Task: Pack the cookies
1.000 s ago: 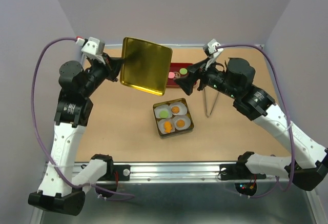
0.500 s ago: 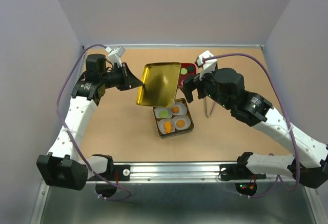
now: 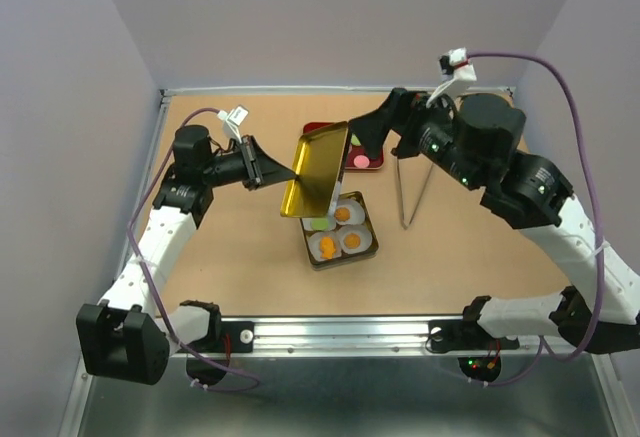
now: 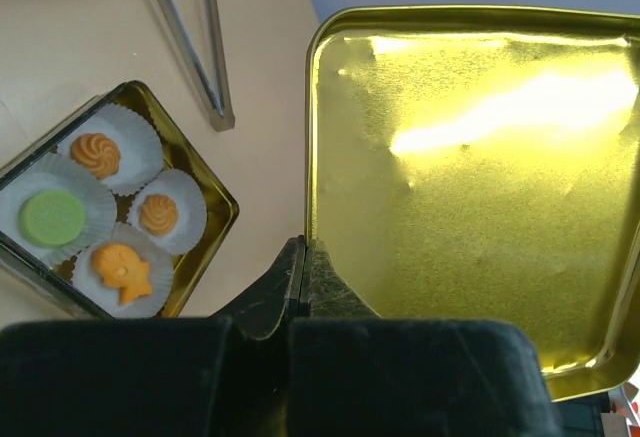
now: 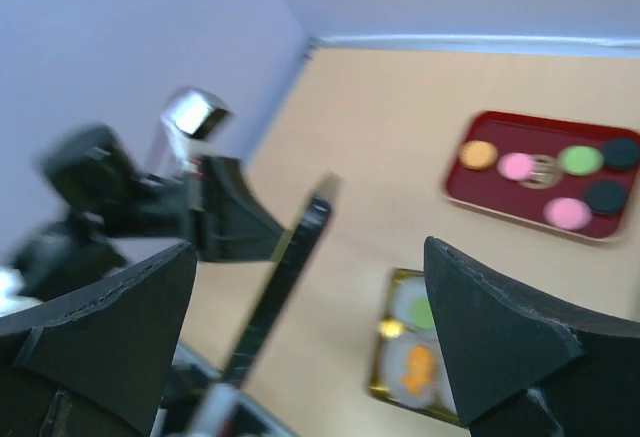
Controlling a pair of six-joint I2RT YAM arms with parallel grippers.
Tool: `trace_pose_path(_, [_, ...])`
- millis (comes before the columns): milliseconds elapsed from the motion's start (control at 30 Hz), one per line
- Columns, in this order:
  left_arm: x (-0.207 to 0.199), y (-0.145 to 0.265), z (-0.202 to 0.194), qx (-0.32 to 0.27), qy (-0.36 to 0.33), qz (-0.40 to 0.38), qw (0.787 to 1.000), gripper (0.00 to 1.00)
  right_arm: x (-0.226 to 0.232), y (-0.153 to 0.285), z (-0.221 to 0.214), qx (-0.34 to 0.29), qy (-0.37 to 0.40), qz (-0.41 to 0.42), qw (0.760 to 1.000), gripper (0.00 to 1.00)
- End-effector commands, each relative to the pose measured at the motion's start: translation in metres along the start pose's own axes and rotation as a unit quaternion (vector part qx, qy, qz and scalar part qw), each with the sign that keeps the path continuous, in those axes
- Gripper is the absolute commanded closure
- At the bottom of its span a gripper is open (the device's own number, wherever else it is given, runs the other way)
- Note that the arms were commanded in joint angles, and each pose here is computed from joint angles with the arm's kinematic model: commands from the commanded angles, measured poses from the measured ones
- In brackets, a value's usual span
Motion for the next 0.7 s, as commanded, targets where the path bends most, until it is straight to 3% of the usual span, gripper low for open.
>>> trace_pose_path(0, [-0.023,0.008,0.013,-0.074,-0.07,-0.022,0.995,1.0,0.046,0.038,0.044,-0.009,-0.196,0.088,0.977,0.0])
trace_pose_path(133, [-0.021,0.013,0.026,-0.151,-0.128,0.041,0.979,1.0,0.065,0.054,0.063,0.003,-0.293,0.121,0.948,0.0])
trace_pose_path(233, [-0.023,0.019,0.038,-0.222,-0.182,0.077,0.955,1.0,0.073,0.035,0.035,0.107,-0.384,0.113,0.91,0.0])
trace_pose_path(300, [-0.024,0.027,0.047,-0.286,-0.216,0.113,0.927,1.0,0.08,0.017,0.008,0.214,-0.407,0.124,0.879,0.0])
trace_pose_path(333, [-0.038,0.038,0.053,-0.338,-0.252,0.114,0.9,1.0,0.082,0.013,0.0,0.239,-0.416,0.137,0.867,0.0])
trace_pose_path(367, [-0.029,0.04,0.047,-0.36,-0.261,0.133,0.886,1.0,0.084,0.011,-0.003,0.25,-0.425,0.157,0.856,0.0])
trace_pose_path(400, [-0.032,0.055,0.05,-0.421,-0.284,0.17,0.844,1.0,0.083,0.011,-0.009,0.253,-0.449,0.192,0.835,0.0])
trace_pose_path(467, [-0.024,0.069,0.041,-0.507,-0.313,0.18,0.783,1.0,0.08,0.014,-0.005,0.248,-0.499,0.225,0.799,0.0])
trace_pose_path(500, [-0.022,0.08,0.038,-0.553,-0.329,0.196,0.74,1.0,0.077,0.009,-0.007,0.239,-0.516,0.253,0.783,0.0])
trace_pose_path(533, [-0.026,0.095,0.027,-0.621,-0.342,0.176,0.683,1.0,0.074,0.009,-0.01,0.244,-0.535,0.261,0.766,0.0])
trace_pose_path(567, [-0.028,0.103,0.025,-0.645,-0.347,0.18,0.656,1.0,0.074,0.009,-0.009,0.26,-0.581,0.271,0.722,0.0])
trace_pose_path(633, [-0.036,0.112,0.03,-0.665,-0.38,0.193,0.613,1.0,0.065,-0.004,-0.025,0.269,-0.612,0.325,0.669,0.0])
trace_pose_path(667, [-0.039,0.112,0.032,-0.664,-0.394,0.189,0.607,1.0,0.064,-0.007,-0.026,0.275,-0.626,0.339,0.647,0.0])
Point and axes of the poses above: each gripper's point midway between its finger pads, its own y axis back along the fingers, its own x axis along the line the jaws close on, z = x × y, the point moved 9 cm from there along y, back along the fingers, and after that the axes turned 11 degrees about -y, right-handed, at the moved point
